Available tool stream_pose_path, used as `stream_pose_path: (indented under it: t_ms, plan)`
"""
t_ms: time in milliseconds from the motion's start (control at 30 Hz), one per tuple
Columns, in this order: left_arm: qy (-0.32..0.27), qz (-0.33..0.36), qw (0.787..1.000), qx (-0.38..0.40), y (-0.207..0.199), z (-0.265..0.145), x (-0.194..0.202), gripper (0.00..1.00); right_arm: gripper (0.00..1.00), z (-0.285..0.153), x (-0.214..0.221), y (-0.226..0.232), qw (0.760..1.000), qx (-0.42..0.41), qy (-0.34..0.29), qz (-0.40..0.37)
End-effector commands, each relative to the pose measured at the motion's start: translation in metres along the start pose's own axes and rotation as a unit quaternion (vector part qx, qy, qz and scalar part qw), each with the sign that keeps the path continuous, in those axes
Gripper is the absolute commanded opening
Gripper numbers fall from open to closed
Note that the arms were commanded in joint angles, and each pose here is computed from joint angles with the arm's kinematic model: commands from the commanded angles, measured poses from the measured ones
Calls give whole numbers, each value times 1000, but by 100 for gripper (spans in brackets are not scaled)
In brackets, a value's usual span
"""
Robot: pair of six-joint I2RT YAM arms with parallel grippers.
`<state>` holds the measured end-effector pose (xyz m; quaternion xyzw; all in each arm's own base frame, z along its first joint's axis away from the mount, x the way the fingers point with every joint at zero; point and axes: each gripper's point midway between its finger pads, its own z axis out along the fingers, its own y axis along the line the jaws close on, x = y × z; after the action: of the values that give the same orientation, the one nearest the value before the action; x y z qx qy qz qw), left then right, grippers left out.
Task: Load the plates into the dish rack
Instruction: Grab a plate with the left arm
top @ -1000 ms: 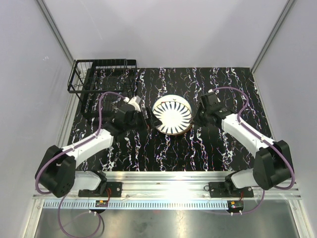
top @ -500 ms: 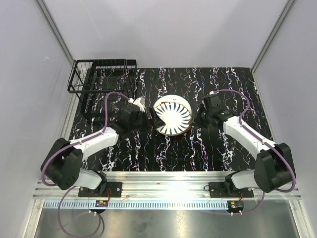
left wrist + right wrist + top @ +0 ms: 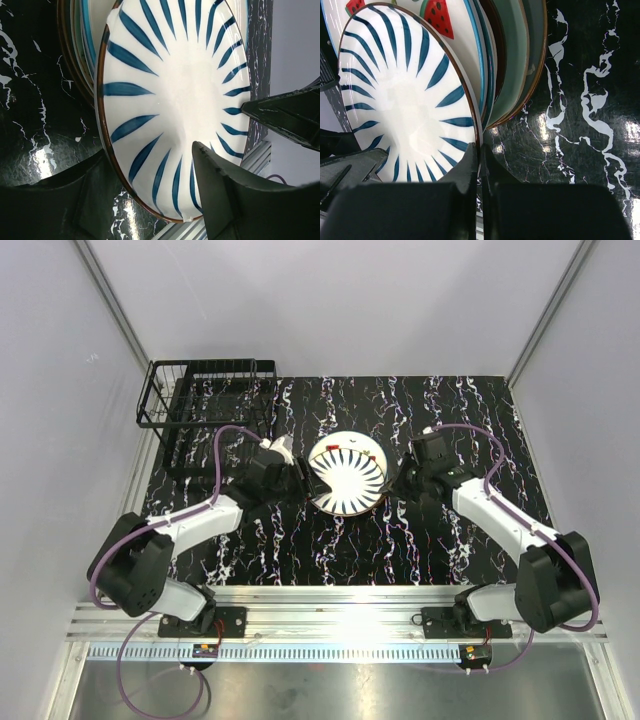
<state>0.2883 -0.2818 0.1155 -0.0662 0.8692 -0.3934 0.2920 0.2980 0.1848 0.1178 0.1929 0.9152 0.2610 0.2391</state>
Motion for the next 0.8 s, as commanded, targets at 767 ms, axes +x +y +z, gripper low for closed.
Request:
stream_pose_path:
  t_ms: [767]
  plan:
    - [-121,12,982,144,-88,-56,-54,27,0,-31,-1,54,991,-137,-3,-15]
